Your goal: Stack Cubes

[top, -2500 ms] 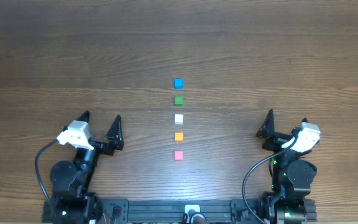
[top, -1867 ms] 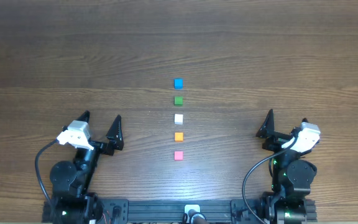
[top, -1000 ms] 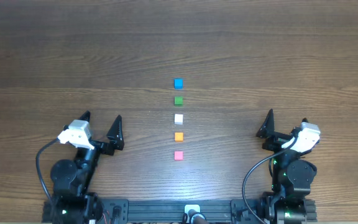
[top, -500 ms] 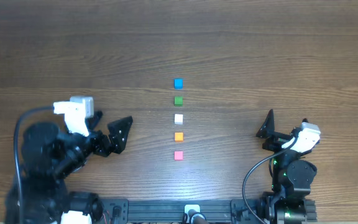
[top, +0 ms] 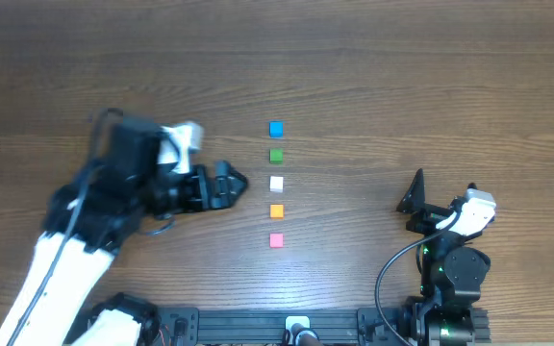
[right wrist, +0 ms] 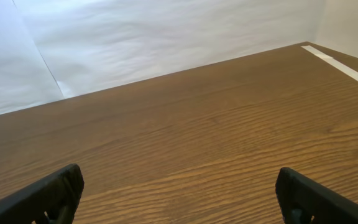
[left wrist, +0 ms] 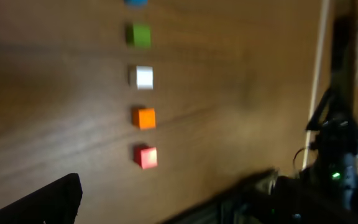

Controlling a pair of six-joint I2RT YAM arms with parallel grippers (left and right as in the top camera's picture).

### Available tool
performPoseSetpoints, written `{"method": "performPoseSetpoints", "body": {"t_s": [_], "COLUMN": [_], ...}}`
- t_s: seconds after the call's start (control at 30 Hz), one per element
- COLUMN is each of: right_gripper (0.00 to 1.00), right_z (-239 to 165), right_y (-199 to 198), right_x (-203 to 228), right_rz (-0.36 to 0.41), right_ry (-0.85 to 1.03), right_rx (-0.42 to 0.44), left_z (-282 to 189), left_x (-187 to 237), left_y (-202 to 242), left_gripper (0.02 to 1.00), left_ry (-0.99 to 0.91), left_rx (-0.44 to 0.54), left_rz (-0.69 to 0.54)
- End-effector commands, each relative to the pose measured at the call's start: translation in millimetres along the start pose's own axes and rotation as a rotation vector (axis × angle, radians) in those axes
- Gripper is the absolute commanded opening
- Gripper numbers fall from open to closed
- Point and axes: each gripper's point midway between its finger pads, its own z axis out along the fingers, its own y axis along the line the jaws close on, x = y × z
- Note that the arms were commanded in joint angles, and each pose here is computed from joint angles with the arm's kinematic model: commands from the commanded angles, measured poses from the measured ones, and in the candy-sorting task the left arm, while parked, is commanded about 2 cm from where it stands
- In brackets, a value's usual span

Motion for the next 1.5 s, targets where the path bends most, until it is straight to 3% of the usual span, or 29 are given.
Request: {"method": "performPoseSetpoints", "body": {"t_s": [0.03, 0.3, 0.7, 1.5], "right_gripper": [0.993, 0.993, 0.993, 0.993], "right_z": [-1, -1, -1, -1], "right_y": [-3, -3, -3, -3], "right_x": [2, 2, 2, 2], "right_rz": [-0.007, -0.007, -0.007, -0.007], "right_ry": [0.011, 0.011, 0.011, 0.011], "right_rx": [0.016, 0.016, 0.016, 0.016], "left_z": [32, 97, 148, 183], "left_x": [7, 43, 82, 107], "left_y": [-5, -9, 14, 39], "left_gripper": [0.996, 0.998, 0.998, 0.910], "left_ry": [0.046, 0.173, 0.261, 0.326], "left_rx": [-0.112, -0.254, -0.454, -0.575], "left_rz": [-0.064, -0.071, -0.132, -0.048]}}
